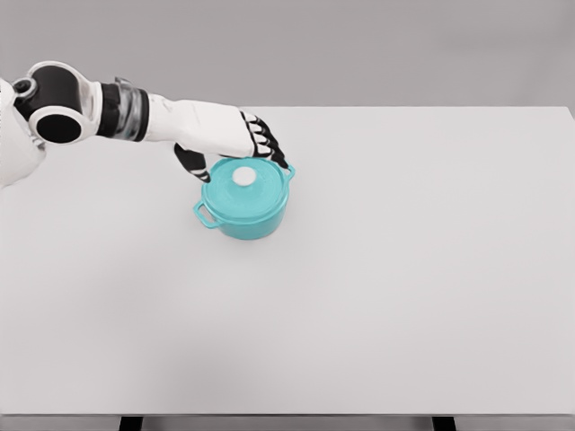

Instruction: Open the lid of the pot with left arm

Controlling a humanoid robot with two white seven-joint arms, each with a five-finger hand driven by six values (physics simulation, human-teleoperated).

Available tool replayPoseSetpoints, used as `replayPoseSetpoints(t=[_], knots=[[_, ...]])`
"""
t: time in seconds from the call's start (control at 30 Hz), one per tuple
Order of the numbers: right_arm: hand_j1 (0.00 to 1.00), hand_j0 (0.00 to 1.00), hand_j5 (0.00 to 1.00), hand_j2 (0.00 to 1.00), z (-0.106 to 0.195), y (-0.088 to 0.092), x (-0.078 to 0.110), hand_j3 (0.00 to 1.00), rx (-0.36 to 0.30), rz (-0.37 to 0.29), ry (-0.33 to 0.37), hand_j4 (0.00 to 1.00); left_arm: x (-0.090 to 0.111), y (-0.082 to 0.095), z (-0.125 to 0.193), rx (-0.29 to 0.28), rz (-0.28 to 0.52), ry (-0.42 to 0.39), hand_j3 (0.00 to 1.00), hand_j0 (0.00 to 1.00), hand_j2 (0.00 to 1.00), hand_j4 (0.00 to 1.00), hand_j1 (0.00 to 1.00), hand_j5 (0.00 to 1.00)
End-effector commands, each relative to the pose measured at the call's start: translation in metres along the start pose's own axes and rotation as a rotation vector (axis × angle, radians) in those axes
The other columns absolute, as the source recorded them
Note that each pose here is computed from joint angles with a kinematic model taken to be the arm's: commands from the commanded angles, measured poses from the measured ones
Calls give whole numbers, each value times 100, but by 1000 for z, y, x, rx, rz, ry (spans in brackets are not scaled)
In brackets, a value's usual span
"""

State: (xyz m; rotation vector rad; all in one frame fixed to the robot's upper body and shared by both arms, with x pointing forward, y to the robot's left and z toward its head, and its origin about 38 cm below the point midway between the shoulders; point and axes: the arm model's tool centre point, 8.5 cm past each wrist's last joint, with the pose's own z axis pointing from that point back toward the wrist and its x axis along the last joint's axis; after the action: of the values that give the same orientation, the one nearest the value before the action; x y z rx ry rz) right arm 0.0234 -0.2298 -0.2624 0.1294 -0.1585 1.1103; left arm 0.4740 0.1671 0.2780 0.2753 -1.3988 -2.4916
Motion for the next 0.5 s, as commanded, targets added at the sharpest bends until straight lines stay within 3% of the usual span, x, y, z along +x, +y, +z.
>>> replayPoseSetpoints(t=[0.0, 0.47], knots=[[100, 100, 100, 100, 0, 0, 0, 100, 0, -1, 0, 100, 1, -1, -4, -5, 6, -3, 92, 92, 92, 92, 92, 92], [100, 100, 100, 100, 0, 0, 0, 100, 0, -1, 0, 100, 3, -5, -9, -25, -4, -2, 85, 85, 85, 85, 85, 85]])
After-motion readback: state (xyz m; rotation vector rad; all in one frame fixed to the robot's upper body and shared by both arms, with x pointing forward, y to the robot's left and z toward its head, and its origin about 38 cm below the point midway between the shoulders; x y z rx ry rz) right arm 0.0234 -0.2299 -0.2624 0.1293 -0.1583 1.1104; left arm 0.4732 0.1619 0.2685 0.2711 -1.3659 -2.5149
